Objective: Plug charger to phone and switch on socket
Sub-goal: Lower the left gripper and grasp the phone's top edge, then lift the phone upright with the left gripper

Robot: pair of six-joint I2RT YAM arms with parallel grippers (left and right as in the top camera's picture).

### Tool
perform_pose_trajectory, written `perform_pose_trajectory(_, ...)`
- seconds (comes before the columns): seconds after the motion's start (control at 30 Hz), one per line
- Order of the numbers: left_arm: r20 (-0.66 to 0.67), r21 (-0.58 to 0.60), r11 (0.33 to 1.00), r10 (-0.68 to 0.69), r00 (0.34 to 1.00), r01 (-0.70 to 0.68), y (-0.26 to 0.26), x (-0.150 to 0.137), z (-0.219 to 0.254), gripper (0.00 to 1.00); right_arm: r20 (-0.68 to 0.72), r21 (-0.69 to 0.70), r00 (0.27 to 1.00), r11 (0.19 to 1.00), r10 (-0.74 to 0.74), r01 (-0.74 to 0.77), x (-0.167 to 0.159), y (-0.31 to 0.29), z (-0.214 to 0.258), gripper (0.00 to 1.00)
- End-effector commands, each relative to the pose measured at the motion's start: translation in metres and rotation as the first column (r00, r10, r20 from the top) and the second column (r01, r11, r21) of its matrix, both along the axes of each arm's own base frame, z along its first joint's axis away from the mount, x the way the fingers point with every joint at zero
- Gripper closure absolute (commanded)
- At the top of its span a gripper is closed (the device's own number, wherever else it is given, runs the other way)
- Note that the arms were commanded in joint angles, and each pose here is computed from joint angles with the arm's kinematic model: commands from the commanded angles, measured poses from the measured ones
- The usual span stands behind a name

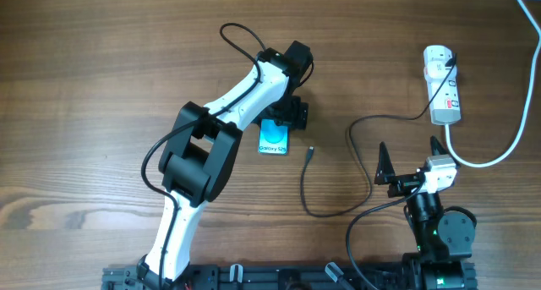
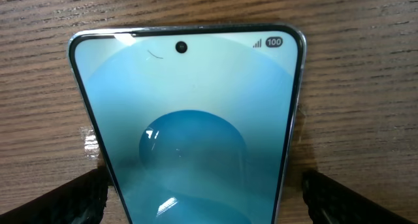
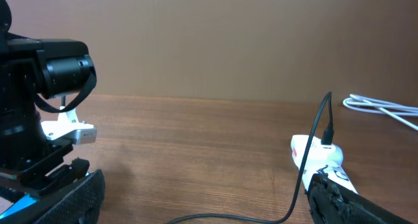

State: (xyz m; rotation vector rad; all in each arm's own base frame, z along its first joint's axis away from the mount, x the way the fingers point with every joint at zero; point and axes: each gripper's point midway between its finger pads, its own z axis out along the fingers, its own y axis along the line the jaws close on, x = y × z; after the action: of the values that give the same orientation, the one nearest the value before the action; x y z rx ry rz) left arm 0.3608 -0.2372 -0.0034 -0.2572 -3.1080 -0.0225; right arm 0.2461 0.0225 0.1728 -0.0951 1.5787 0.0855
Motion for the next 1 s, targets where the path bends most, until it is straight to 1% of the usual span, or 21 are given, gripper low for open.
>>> perform_pose_trajectory(0.0,-0.086,0.100,0.994,-0.022,0.996,0.031,0.023,-0.019,-0.034,0.00,0.010,-0.017,1.000,1.000,-0.013,0.013,0.000,-0.002,0.002,0.00)
perform_pose_trajectory(0.07,-0.086,0.100,0.995,-0.013,0.996,0.021,0.026,-0.017,-0.034,0.02,0.010,-0.016,1.000,1.000,-0.013,0.013,0.000,-0.002,0.002,0.00)
perform_pose_trajectory(0.13,-0.086,0.100,0.995,-0.008,0.996,0.017,0.028,-0.016,-0.034,0.06,0.010,-0.017,1.000,1.000,-0.013,0.013,0.000,-0.002,0.002,0.00)
perform_pose_trajectory(0.2,-0.085,0.100,0.995,-0.009,0.996,0.017,0.028,-0.016,-0.034,0.15,0.010,-0.016,1.000,1.000,-0.013,0.013,0.000,-0.002,0.002,0.00)
perform_pose_trajectory(0.27,-0.080,0.097,0.995,-0.009,0.997,0.017,0.027,-0.015,-0.034,0.16,0.010,-0.017,1.000,1.000,-0.013,0.013,0.000,-0.002,0.002,0.00)
perform_pose_trajectory(0.3,-0.080,0.097,0.995,-0.008,0.997,0.016,0.027,-0.015,-0.034,0.28,0.010,-0.016,1.000,1.000,-0.013,0.013,0.000,-0.002,0.002,0.00)
perform_pose_trajectory(0.4,-0.080,0.098,0.995,-0.002,0.997,0.010,0.027,-0.015,-0.034,0.27,0.010,-0.016,1.000,1.000,-0.013,0.013,0.000,-0.002,0.002,0.00)
perform_pose_trajectory(0.43,-0.080,0.097,0.995,-0.002,0.997,0.010,0.027,-0.015,-0.034,0.23,0.010,-0.016,1.000,1.000,-0.013,0.013,0.000,-0.002,0.002,0.00)
perform_pose_trajectory(0.47,-0.083,0.100,0.995,-0.001,0.997,0.010,0.027,-0.016,-0.033,0.23,0.010,-0.016,1.000,1.000,-0.013,0.013,0.000,-0.002,0.002,0.00)
perform_pose_trajectory(0.6,-0.088,0.102,0.995,0.010,0.996,-0.001,0.028,-0.009,-0.007,0.25,0.010,-0.016,1.000,1.000,-0.013,0.013,0.000,-0.002,0.002,0.00)
perform_pose_trajectory(0.67,-0.087,0.074,0.997,0.016,0.996,-0.009,0.023,-0.005,0.009,0.27,0.010,-0.017,1.000,1.000,-0.013,0.013,0.000,-0.002,0.002,0.00)
perform_pose_trajectory(0.73,-0.105,-0.026,0.999,0.029,0.994,-0.032,0.009,-0.004,0.036,0.28,0.010,-0.016,1.000,1.000,-0.013,0.013,0.000,-0.002,0.002,0.00)
perform_pose_trajectory(0.8,-0.175,-0.191,0.979,0.041,0.984,-0.074,-0.011,-0.012,0.066,0.27,0.010,-0.016,1.000,1.000,-0.013,0.013,0.000,-0.002,0.002,0.00)
perform_pose_trajectory(0.83,-0.233,-0.299,0.947,0.043,0.972,-0.113,-0.022,-0.019,0.086,0.27,0.010,-0.016,1.000,1.000,-0.013,0.013,0.000,-0.002,0.002,0.00)
perform_pose_trajectory(0.87,-0.295,-0.415,0.895,0.040,0.955,-0.166,-0.032,-0.025,0.109,0.27,0.010,-0.017,1.000,1.000,-0.013,0.013,0.000,-0.002,0.002,0.00)
perform_pose_trajectory(0.93,-0.377,-0.559,0.789,0.033,0.926,-0.255,-0.039,-0.026,0.143,0.28,0.010,-0.016,1.000,1.000,-0.013,0.013,0.000,-0.002,0.002,0.00)
perform_pose_trajectory(0.97,-0.429,-0.631,0.709,0.021,0.903,-0.316,-0.042,-0.026,0.163,0.29,0.010,-0.016,1.000,1.000,-0.013,0.013,0.000,-0.002,0.002,0.00)
